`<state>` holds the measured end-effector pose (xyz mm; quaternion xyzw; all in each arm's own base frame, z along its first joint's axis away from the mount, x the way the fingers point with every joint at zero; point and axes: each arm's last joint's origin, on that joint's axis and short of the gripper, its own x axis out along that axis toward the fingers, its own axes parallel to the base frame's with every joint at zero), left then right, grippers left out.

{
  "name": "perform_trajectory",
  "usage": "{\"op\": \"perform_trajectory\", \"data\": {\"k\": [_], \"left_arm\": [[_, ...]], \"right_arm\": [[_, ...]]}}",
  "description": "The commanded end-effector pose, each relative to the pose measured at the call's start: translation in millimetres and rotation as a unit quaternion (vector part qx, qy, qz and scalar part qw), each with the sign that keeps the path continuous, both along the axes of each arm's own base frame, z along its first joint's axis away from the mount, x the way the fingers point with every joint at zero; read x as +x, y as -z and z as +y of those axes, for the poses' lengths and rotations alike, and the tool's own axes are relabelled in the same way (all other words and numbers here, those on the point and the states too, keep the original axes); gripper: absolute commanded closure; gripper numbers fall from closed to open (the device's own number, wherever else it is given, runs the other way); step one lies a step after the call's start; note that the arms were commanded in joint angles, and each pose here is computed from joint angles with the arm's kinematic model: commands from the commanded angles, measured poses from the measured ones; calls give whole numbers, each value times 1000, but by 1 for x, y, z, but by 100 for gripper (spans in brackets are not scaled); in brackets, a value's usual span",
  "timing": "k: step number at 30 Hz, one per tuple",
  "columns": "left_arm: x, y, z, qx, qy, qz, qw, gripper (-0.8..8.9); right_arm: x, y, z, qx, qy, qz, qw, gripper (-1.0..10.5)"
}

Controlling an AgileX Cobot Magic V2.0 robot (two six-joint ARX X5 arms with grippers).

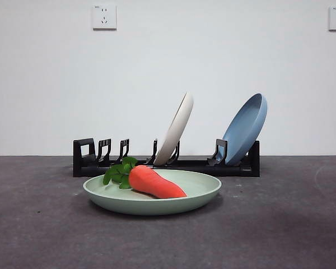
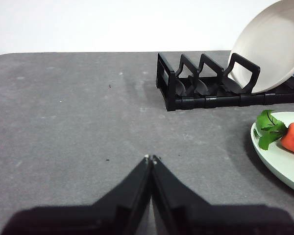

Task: Take the green plate from the plate rack,put the plate on the table,take the carrot from the table,put the carrot in the plate

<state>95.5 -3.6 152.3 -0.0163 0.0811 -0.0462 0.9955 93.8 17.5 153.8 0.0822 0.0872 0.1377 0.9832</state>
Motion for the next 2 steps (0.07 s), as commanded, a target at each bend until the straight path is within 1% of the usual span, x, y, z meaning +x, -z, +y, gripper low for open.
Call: {"op": "perform_trajectory", "data": {"k": [1,2], "left_arm": [[1,4,0,-3,-1,3,1000,816],[1,4,0,-3,-1,3,1000,816]], "right_arm": [[0,5,0,2,3,9,1000,946],[0,5,0,2,3,9,1000,946]]}}
